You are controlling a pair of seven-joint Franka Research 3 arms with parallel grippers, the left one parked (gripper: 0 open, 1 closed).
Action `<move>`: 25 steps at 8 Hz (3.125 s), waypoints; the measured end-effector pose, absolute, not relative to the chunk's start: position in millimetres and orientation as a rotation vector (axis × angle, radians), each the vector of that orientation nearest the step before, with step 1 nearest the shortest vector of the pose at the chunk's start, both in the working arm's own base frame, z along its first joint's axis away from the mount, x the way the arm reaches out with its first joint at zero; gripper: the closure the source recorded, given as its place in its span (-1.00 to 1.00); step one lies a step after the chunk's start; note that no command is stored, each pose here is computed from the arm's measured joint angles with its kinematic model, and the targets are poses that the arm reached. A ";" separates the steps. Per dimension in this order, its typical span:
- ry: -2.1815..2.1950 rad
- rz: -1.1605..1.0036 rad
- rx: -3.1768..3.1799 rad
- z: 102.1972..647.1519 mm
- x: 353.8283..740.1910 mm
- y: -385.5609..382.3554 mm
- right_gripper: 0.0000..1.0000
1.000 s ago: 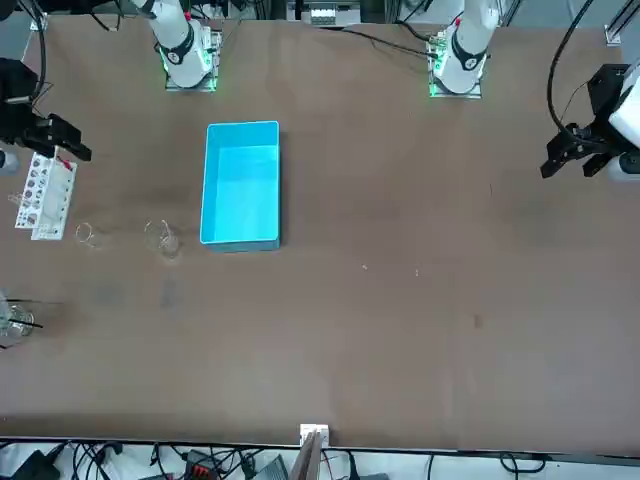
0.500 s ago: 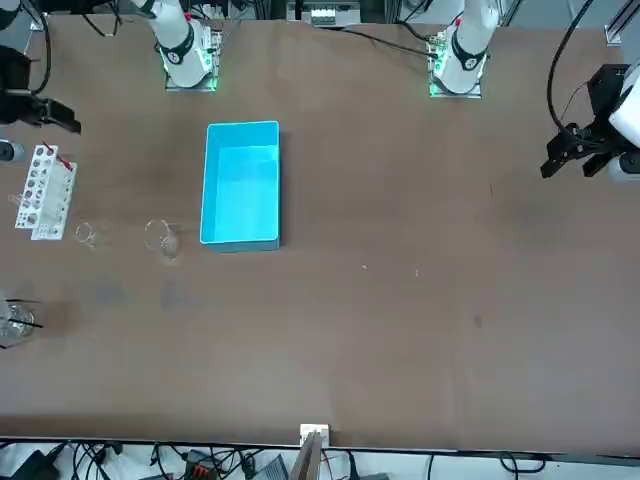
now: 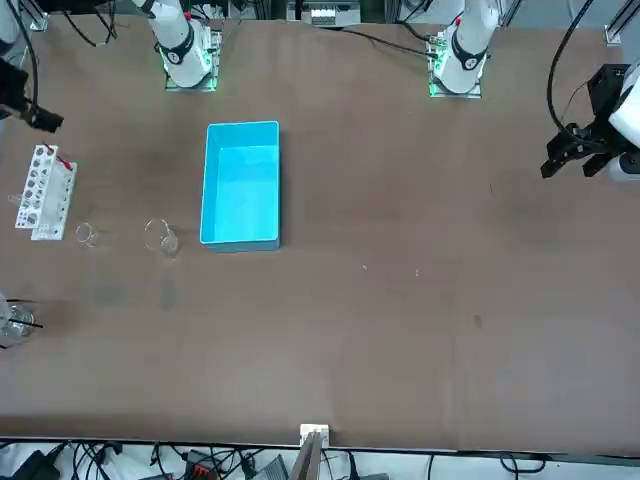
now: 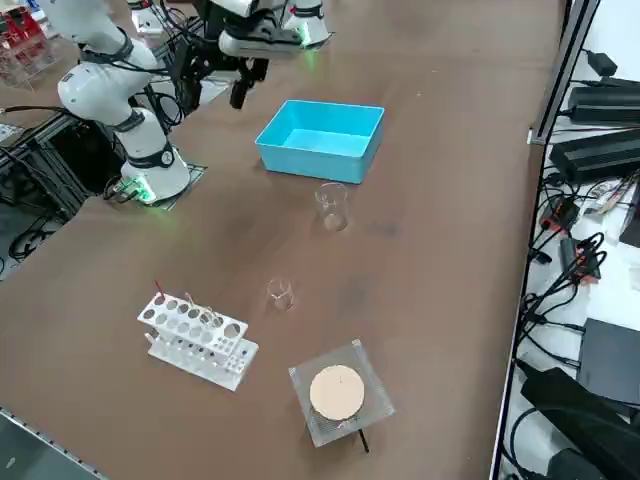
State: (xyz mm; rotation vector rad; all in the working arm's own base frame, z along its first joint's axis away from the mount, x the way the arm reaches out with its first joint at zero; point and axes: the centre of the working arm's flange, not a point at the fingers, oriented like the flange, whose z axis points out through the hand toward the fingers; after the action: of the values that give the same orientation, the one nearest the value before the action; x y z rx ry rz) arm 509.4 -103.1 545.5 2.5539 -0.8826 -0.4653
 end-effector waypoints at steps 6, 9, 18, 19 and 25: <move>-1.390 0.120 1.938 437.1 521.2 -122.8 -1.00; -1.421 0.540 1.606 358.3 491.7 -114.0 -1.00; -1.181 1.160 1.207 157.4 424.6 -144.6 -0.94; -1.148 1.175 1.216 151.6 427.6 -152.1 -0.91; -1.102 1.203 1.260 140.2 434.1 -173.9 -0.77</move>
State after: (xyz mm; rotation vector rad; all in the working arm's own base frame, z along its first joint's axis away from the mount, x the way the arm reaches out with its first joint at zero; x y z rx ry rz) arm 434.1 -173.9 140.2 1.2601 -1.1023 1.2028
